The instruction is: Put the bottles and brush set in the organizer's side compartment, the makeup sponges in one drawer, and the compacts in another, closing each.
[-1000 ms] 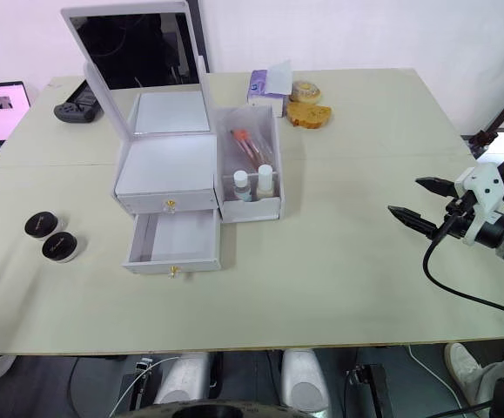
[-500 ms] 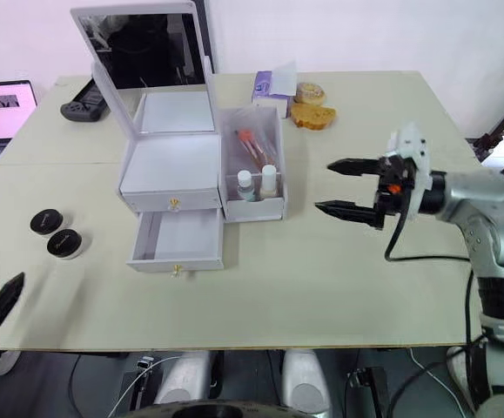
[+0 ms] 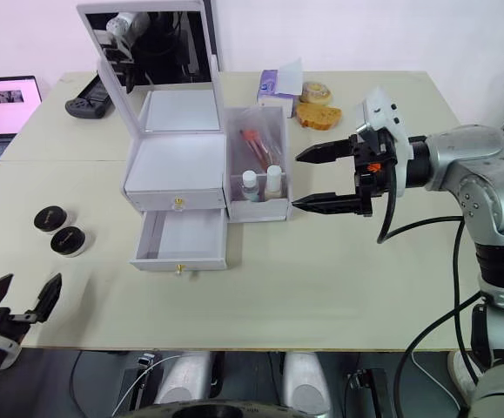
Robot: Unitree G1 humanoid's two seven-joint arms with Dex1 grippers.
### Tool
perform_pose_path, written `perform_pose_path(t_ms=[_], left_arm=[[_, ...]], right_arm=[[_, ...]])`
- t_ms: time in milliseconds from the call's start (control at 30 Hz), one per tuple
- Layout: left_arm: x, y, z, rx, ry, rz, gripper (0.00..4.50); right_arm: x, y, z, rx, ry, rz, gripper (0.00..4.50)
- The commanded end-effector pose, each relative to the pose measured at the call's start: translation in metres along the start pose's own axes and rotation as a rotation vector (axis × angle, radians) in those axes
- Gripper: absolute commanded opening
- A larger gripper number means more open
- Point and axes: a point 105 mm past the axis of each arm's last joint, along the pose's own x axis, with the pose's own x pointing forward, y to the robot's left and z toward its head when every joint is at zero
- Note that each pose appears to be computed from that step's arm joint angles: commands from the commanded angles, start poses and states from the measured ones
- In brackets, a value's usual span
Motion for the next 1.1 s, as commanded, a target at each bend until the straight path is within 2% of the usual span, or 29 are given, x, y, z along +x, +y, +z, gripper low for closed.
perform_pose_path(t_ms=[33, 333, 533, 900, 1000, 1067, 1100], left_arm=[[0.012, 0.003, -0.004, 0.014, -0.007, 0.020, 4.43], [0.046, -0.005, -0.008, -0.018, -0.030, 0.004, 4.43], [0.061, -0.008, -0.003, -0.020, -0.052, -0.001, 4.43], [0.073, -0.013, 0.003, -0.045, -0.073, 0.001, 4.43], [0.075, -0.016, 0.005, -0.058, -0.081, -0.002, 3.59], [0.074, -0.017, 0.005, -0.068, -0.076, 0.001, 2.63], [0.073, -0.016, 0.004, -0.070, -0.073, 0.004, 2.63]], right_arm=[[-0.008, -0.001, 0.016, -0.083, -0.004, -0.038, 4.50], [-0.010, 0.000, 0.038, -0.115, -0.018, -0.069, 4.50], [-0.010, -0.003, 0.041, -0.125, -0.014, -0.106, 4.50], [-0.010, -0.004, 0.043, -0.111, -0.029, -0.118, 4.50], [-0.008, -0.003, 0.042, -0.103, -0.038, -0.119, 4.50], [-0.008, -0.003, 0.041, -0.098, -0.045, -0.123, 4.50], [-0.008, -0.003, 0.041, -0.098, -0.046, -0.125, 4.50]])
